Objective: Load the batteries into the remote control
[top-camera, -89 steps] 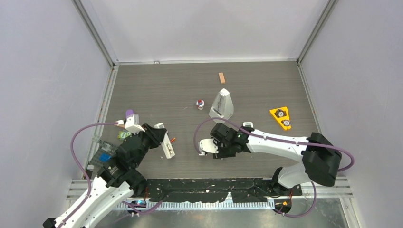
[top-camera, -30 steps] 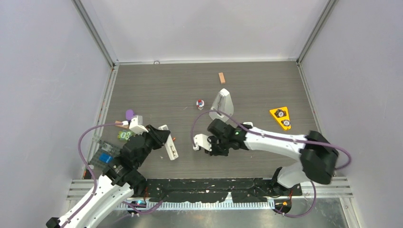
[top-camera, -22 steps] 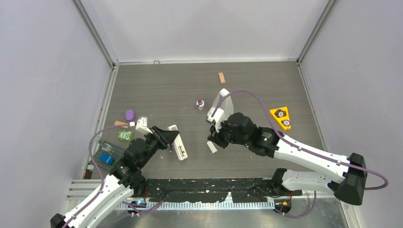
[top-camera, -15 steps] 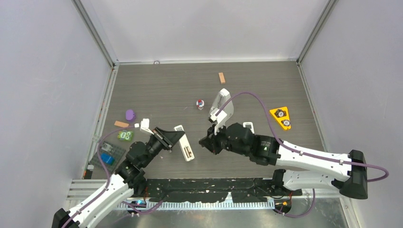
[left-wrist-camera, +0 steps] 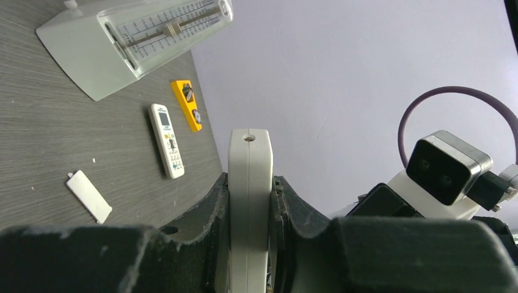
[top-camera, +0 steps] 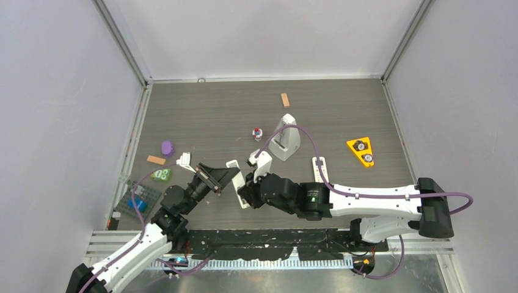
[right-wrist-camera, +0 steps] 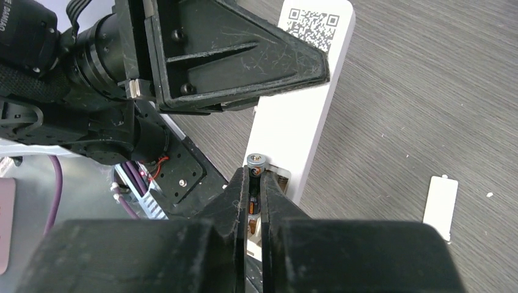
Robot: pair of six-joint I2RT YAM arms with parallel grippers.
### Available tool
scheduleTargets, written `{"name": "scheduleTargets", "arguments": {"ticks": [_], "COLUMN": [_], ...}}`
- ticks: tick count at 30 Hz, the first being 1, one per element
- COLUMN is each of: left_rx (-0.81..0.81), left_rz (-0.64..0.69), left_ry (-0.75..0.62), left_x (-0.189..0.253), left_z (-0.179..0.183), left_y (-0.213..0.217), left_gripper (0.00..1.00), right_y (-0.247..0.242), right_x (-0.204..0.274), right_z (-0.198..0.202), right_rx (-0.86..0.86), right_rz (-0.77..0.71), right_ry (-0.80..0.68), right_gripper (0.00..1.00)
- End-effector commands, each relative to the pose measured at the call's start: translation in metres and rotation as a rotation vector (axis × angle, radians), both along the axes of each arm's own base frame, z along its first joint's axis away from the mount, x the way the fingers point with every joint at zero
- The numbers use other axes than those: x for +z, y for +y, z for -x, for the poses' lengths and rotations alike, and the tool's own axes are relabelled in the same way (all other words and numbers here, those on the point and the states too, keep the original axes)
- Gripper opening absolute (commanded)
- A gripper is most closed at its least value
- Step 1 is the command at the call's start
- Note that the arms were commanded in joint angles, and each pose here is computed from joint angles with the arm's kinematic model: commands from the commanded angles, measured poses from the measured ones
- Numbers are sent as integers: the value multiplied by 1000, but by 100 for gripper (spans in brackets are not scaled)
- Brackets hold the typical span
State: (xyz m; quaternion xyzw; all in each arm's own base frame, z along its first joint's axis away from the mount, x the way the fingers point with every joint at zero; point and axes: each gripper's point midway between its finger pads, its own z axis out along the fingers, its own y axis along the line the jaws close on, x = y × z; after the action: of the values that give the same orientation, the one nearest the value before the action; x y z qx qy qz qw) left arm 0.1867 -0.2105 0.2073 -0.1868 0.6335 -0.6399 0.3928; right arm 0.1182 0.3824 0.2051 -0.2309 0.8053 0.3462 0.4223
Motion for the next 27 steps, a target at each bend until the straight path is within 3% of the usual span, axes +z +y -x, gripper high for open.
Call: {"name": "scheduleTargets", "arguments": {"ticks": [1,9,27], "left_rx": [-20,-9,0], "left_rz": [105,142,218], "left_ry": [-75,-68,-94], "left_x": [33,33,47], "left_z": [8,7,8], "left_y": [3,6,11], "left_gripper": [0,0,0], "right_y": [10,14,7], "right_x": [32,28,10], "right_z": [-9,-6,19], "right_rx": [-72,-76,-43], "right_rz": [-100,-87,-37], "right_ry": [-15,-7,28], "right_gripper": [5,5,15]}}
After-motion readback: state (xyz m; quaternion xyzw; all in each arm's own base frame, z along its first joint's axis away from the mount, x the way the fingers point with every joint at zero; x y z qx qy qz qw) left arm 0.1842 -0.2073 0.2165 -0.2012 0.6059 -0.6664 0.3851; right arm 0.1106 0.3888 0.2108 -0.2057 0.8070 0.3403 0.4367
